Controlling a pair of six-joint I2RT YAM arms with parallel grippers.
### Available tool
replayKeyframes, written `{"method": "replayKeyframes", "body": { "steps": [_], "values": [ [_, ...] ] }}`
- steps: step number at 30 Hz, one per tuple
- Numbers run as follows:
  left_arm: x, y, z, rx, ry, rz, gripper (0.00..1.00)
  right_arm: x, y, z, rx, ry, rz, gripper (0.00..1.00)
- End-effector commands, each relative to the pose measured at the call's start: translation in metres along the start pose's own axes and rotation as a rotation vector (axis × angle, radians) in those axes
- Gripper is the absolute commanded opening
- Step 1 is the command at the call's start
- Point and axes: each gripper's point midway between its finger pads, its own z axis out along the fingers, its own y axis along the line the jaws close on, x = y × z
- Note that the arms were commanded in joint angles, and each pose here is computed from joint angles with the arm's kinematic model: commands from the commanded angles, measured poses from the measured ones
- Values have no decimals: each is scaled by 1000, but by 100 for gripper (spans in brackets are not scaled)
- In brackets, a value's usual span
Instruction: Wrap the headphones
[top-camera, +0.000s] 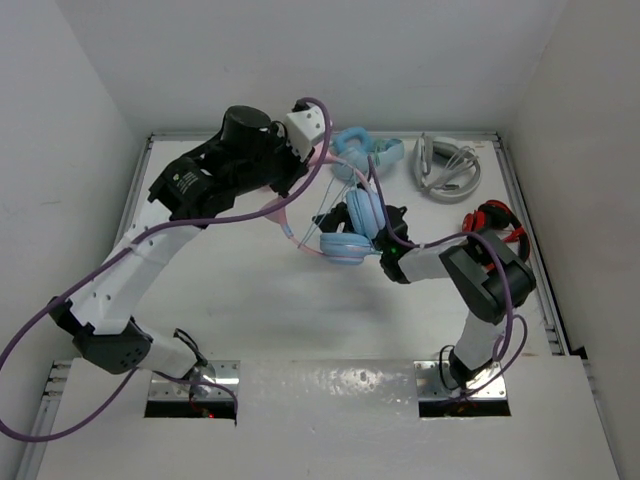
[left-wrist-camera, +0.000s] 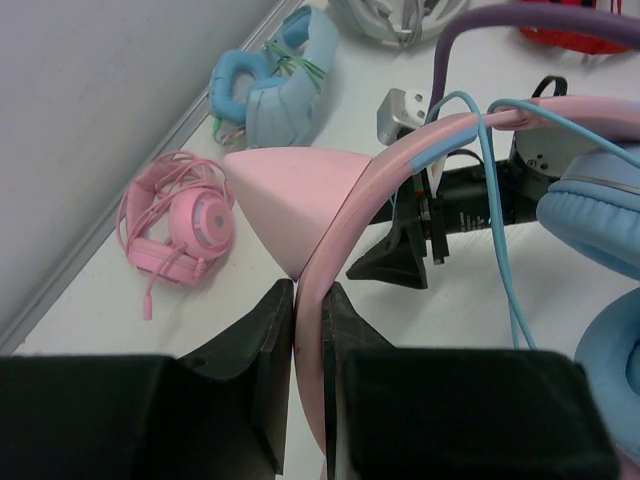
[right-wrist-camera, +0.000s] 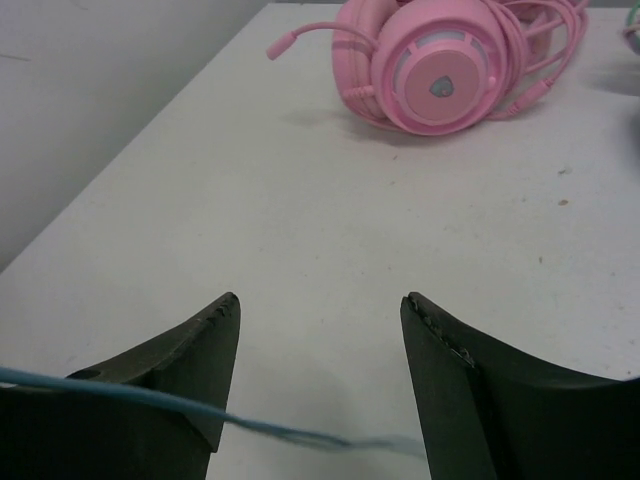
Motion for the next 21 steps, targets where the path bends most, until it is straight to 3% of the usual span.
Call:
{"method": "replayKeyframes", "body": {
  "steps": [1, 8, 14, 17, 18, 21],
  "values": [
    [-62, 11, -28, -49, -210, -87, 0, 0, -20, 9, 129, -30, -94, 65],
    [-83, 15, -46, -57, -266, -129, 0, 34, -33, 23, 204, 43, -88, 60],
    [-94, 17, -59, -60, -302, -161, 0, 42, -42, 27, 268, 45, -67, 42],
    [-97, 26, -65, -106, -311, -180, 0, 46, -45, 19, 285, 44, -58, 26],
    [-96, 29, -65, -127, -309, -188, 0, 46, -45, 14, 290, 42, -58, 11],
    [-94, 36, -65, -168, -309, -204, 0, 47, -44, 1, 293, 31, -72, 0]
  ]
}}
